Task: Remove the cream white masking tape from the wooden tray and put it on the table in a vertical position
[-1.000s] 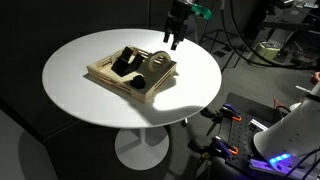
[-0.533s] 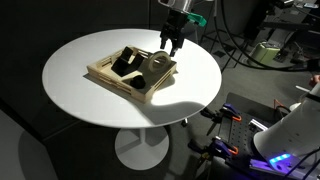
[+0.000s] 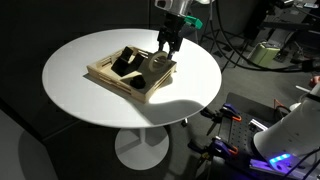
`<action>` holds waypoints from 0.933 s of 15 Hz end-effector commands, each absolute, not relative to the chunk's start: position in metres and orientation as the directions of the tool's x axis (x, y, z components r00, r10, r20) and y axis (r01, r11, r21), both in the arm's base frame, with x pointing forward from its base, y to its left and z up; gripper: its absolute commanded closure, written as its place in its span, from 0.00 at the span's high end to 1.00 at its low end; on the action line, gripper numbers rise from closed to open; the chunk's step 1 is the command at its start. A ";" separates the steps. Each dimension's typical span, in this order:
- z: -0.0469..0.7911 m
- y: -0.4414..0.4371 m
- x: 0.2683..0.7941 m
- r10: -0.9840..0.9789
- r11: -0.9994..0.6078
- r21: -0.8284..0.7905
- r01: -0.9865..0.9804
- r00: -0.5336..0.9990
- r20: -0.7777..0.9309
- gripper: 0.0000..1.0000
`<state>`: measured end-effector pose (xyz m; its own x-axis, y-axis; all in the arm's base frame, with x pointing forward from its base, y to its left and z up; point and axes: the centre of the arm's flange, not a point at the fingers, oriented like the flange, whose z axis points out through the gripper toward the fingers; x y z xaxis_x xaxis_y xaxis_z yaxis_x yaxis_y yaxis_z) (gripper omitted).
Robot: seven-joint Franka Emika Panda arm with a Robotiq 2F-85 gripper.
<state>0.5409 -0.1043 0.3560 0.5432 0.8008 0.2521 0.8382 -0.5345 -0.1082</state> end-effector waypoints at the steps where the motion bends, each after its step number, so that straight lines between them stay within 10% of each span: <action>1: 0.358 -0.111 0.549 0.813 -0.513 -0.088 0.854 0.516 0.268 0.56; 8: 0.359 -0.112 0.549 0.814 -0.511 -0.086 0.855 0.514 0.272 0.02; 14: 0.366 -0.104 0.547 0.820 -0.495 -0.076 0.866 0.494 0.287 0.05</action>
